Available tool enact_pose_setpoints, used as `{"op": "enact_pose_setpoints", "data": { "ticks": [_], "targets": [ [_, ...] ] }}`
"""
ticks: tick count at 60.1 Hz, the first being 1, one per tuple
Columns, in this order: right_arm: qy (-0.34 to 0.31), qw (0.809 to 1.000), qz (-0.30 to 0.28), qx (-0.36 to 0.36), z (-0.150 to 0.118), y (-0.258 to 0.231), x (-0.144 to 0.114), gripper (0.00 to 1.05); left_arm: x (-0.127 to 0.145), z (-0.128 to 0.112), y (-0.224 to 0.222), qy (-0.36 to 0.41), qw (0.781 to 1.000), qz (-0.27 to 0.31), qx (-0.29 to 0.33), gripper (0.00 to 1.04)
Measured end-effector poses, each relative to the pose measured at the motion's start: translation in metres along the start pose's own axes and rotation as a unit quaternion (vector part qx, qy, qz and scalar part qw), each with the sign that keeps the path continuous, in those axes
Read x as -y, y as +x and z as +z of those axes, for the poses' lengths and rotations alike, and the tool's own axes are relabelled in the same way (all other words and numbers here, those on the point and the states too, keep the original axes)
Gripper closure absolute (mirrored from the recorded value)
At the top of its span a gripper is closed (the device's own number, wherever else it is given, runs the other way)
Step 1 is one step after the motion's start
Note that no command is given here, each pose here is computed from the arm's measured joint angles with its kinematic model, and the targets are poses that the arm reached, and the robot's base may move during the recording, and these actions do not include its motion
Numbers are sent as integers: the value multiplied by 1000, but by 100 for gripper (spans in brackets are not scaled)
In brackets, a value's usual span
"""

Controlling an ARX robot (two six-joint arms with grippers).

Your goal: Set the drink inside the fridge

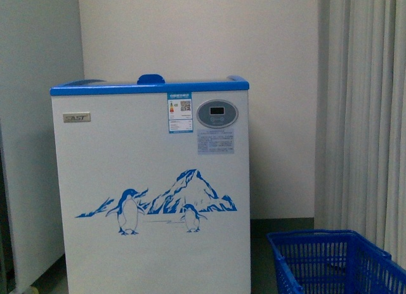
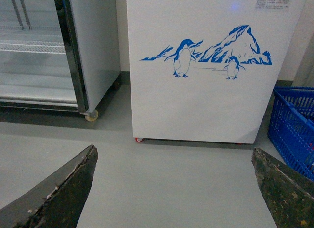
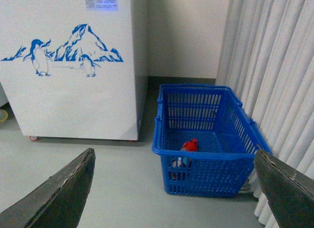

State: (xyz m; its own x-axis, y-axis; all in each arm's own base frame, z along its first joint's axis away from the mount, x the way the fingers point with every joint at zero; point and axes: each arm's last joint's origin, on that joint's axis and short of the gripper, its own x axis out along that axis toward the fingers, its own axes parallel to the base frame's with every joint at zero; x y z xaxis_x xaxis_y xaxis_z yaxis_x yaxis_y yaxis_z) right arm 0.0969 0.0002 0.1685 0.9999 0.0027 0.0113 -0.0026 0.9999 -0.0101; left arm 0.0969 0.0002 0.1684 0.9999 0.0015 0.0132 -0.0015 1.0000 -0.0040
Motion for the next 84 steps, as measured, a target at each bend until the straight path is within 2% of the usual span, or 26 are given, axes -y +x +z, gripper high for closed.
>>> {"op": "enact_pose_setpoints", "data": {
  "ticks": [84],
  "targets": [
    [0,1000,0,0,0,0,0,7,0,0,0,0,1000,0,0,8]
  ]
}}
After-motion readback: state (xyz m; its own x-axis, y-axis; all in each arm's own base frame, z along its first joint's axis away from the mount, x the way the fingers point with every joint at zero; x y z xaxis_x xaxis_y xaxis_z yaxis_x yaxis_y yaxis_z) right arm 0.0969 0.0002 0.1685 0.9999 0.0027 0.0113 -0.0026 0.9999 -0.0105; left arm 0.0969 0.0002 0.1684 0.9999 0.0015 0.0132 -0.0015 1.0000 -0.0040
